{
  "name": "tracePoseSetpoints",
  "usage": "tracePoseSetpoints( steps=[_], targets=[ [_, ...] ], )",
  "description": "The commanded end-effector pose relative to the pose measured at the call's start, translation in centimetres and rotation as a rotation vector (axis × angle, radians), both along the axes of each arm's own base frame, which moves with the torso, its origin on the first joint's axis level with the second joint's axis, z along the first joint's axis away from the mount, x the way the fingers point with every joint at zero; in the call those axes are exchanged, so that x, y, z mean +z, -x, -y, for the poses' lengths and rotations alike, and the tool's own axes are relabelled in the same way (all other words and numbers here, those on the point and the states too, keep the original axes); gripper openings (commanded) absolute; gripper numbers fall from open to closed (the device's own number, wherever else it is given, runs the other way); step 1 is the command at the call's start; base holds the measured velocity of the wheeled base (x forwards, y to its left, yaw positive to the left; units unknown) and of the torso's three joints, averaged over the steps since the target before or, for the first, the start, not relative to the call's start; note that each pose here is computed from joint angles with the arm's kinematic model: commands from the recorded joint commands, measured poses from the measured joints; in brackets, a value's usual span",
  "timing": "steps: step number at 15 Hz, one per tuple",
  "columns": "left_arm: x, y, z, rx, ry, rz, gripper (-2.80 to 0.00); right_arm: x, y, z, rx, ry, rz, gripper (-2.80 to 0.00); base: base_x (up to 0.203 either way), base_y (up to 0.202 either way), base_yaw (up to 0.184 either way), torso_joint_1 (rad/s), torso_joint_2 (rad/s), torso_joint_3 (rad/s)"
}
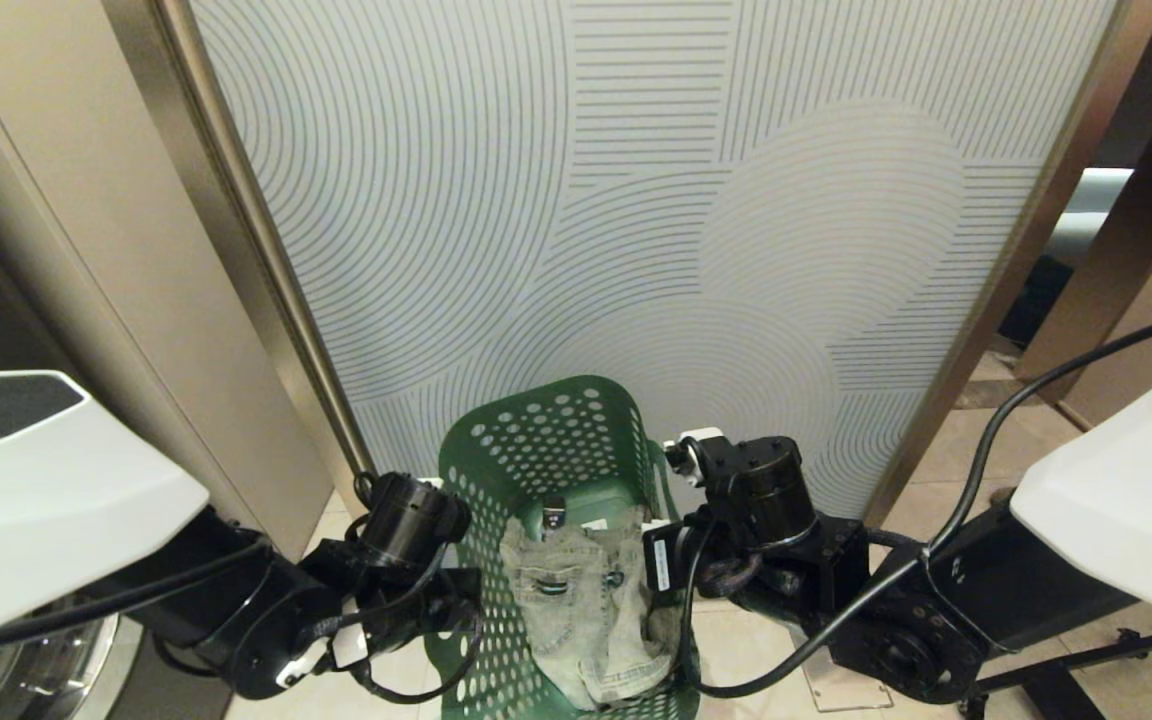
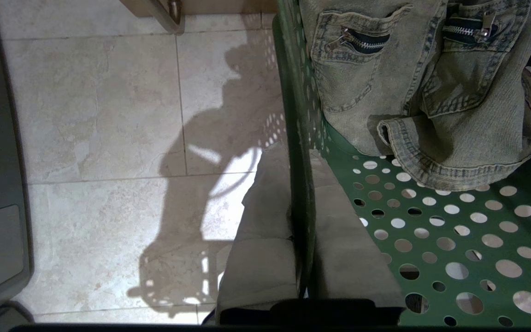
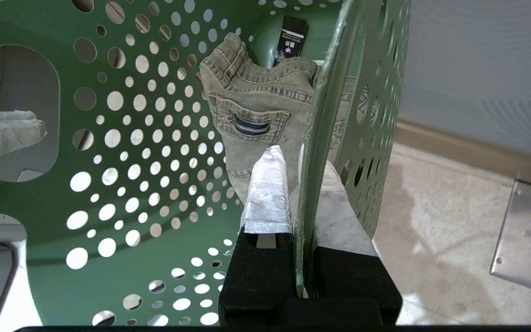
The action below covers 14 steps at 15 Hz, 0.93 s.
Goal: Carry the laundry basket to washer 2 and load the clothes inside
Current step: Pick up the clothes basket and put it beside the washing machine
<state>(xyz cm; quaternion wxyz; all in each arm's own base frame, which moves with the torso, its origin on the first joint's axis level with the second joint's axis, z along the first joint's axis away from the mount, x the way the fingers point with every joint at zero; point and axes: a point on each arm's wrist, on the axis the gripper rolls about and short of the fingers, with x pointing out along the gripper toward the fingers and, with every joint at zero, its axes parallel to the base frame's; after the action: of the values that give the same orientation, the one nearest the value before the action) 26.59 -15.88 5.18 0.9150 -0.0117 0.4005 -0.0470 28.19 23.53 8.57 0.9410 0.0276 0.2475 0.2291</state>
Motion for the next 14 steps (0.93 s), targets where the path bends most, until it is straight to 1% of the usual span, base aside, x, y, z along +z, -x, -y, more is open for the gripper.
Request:
tracePoseSetpoints(
  steps=[1,3,5,14],
  targets=[
    [-0.17,-0.08,0.04,0.003,-0.001,-0.002,-2.8,-0.09,-0.05,-0.05,-0.001,-0.002,0.001,-2.8,0.0,0.0,0.0,0.002,0.0,0.198],
    [-0.17,-0.13,0.08,0.001,0.004,0.003,-2.8,-0.14,-0.06,-0.06,-0.001,-0.001,0.0,-2.8,0.0,0.0,0.0,0.001,0.0,0.171],
    [-0.17,-0.23,0.14,0.002,0.009,0.012,-2.8,-0.17,-0.09,-0.08,0.0,-0.001,-0.001,-2.8,0.0,0.0,0.0,0.002,0.0,0.06],
    [-0.52,-0.32,0.2,0.002,0.006,0.004,-2.8,-0.69,-0.12,-0.11,0.001,0.01,-0.012,-2.8,0.0,0.0,0.0,0.0,0.0,0.003]
  ],
)
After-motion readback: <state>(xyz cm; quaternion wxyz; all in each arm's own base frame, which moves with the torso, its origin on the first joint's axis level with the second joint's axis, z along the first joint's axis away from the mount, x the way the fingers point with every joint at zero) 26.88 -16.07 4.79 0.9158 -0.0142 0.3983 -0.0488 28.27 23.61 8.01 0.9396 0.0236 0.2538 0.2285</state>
